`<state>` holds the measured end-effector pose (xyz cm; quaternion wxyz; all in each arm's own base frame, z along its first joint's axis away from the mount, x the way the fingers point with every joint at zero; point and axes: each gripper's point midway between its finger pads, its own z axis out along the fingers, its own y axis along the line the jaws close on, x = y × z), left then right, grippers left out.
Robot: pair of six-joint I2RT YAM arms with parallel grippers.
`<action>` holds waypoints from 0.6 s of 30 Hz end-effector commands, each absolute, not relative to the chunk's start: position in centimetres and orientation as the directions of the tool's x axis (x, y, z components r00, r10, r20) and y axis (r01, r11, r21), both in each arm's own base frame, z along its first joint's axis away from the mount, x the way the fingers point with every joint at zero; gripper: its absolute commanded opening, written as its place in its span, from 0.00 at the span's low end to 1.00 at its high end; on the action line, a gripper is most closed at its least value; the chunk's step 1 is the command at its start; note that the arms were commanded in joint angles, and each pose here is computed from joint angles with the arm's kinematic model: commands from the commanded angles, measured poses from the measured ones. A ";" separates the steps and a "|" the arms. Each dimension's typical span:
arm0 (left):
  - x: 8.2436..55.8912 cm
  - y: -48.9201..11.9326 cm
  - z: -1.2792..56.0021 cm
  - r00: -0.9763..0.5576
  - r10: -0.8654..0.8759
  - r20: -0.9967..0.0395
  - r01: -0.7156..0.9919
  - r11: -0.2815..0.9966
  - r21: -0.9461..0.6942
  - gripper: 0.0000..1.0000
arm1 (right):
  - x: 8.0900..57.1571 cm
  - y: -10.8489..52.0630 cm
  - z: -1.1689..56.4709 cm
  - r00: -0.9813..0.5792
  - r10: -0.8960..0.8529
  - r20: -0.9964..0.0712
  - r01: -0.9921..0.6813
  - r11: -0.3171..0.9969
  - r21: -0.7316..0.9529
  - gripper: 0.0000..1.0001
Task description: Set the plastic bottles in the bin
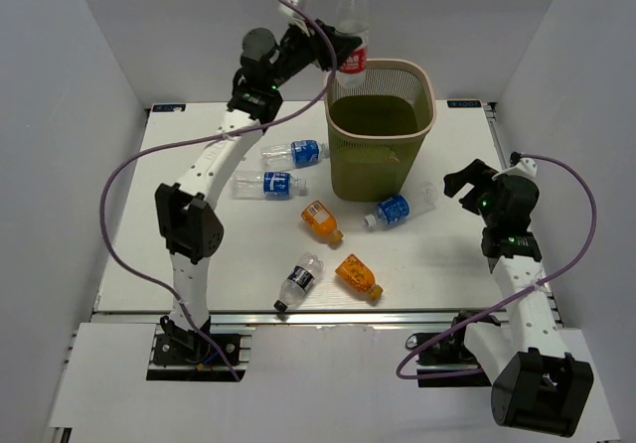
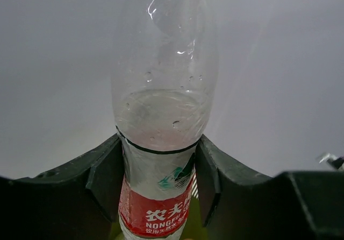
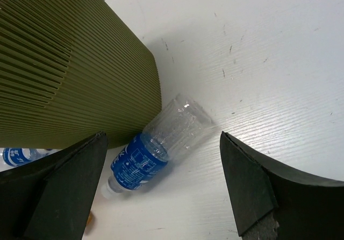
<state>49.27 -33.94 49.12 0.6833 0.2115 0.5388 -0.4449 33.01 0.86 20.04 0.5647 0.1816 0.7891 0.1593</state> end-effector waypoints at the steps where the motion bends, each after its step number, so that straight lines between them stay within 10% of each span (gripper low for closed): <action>1: 46.4 -37.7 50.6 0.094 -0.383 -0.919 0.909 0.410 -0.078 0.59 | 33.5 0.6 20.5 -0.251 0.491 -0.834 0.106 0.870 0.481 0.89; 8: 46.6 -39.1 49.5 0.082 -0.359 -0.930 0.899 0.430 -0.087 0.98 | 33.6 0.5 19.0 -0.266 0.584 -0.767 0.184 0.812 0.555 0.89; 18: 44.9 -35.8 53.0 0.108 -0.341 -0.934 0.836 0.539 -0.100 0.98 | 34.3 3.6 16.9 -0.340 0.692 -0.637 0.126 0.705 0.698 0.89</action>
